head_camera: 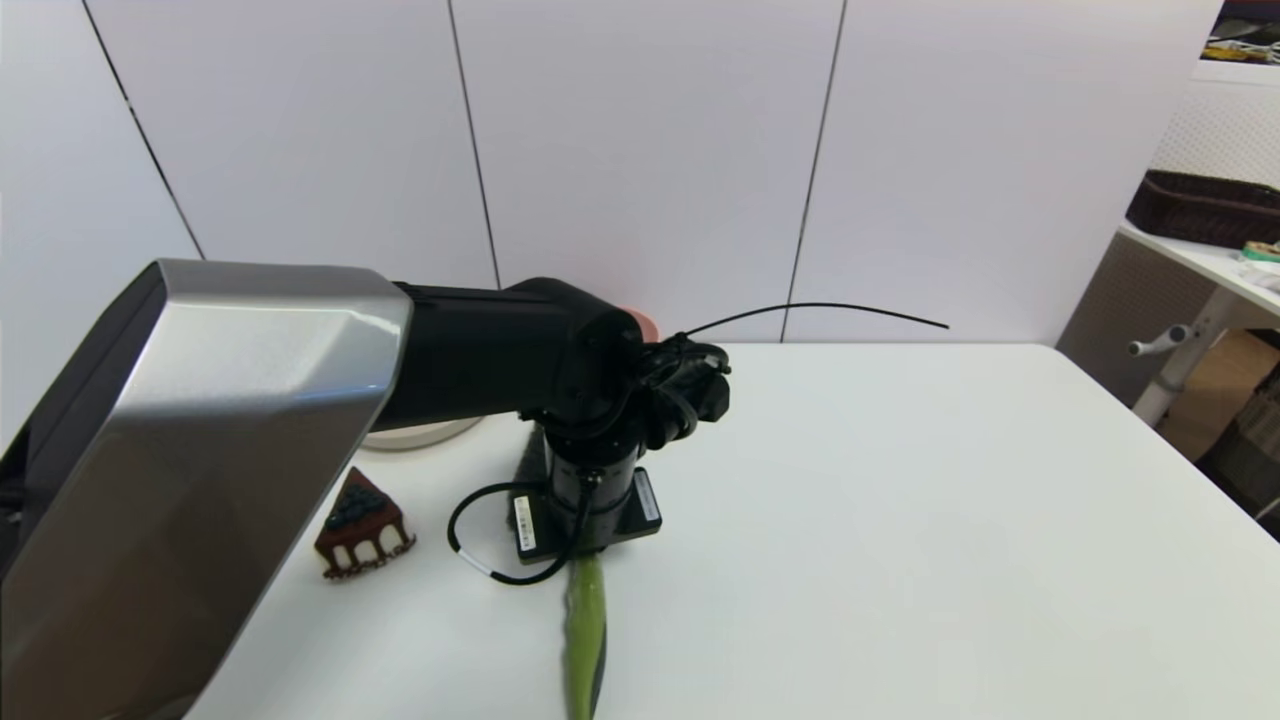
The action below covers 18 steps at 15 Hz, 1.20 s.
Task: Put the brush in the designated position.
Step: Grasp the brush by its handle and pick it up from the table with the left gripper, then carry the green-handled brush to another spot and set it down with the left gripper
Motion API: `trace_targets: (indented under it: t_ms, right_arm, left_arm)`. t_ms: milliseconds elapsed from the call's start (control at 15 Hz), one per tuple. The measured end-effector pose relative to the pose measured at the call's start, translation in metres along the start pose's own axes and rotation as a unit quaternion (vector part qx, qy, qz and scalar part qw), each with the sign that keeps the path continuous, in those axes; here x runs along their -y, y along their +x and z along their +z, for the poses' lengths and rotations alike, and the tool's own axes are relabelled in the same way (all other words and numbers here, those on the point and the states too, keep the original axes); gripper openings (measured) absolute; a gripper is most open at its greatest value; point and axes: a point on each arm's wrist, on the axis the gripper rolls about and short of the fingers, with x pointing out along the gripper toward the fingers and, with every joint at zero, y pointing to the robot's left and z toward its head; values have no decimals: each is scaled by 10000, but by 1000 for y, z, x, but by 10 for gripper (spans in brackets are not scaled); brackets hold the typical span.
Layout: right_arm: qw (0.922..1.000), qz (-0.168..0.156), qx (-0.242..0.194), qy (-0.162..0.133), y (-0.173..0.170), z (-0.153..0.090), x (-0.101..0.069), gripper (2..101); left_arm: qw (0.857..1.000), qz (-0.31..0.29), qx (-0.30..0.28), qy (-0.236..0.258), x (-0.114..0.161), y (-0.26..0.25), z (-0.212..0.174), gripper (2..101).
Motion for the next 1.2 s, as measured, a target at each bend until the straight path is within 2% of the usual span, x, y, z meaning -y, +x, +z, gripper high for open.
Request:
trace_targets:
  t_ms: [67,333,600,800,933,1200]
  right_arm:
    - [10000,0,0,-2,0,0,0,973]
    - [10000,0,1,-4,0,0,0,973]
    - [10000,1,0,-2,0,0,0,973]
    - [10000,0,0,0,0,0,0,973]
    - [10000,-2,-2,-2,0,0,0,973]
    - [10000,1,0,-4,0,0,0,973]
  left_arm:
    - [10000,15,32,-2,1,2,0,154]
    - [9998,-108,193,26,7,1,-1,161]
    - [9974,-382,532,293,-10,-41,3,161]
    - [9928,-106,1101,453,-60,-89,15,161]
    - [9874,498,1465,322,-106,-111,30,161]
    - [9766,1378,1651,90,-208,-146,59,161]
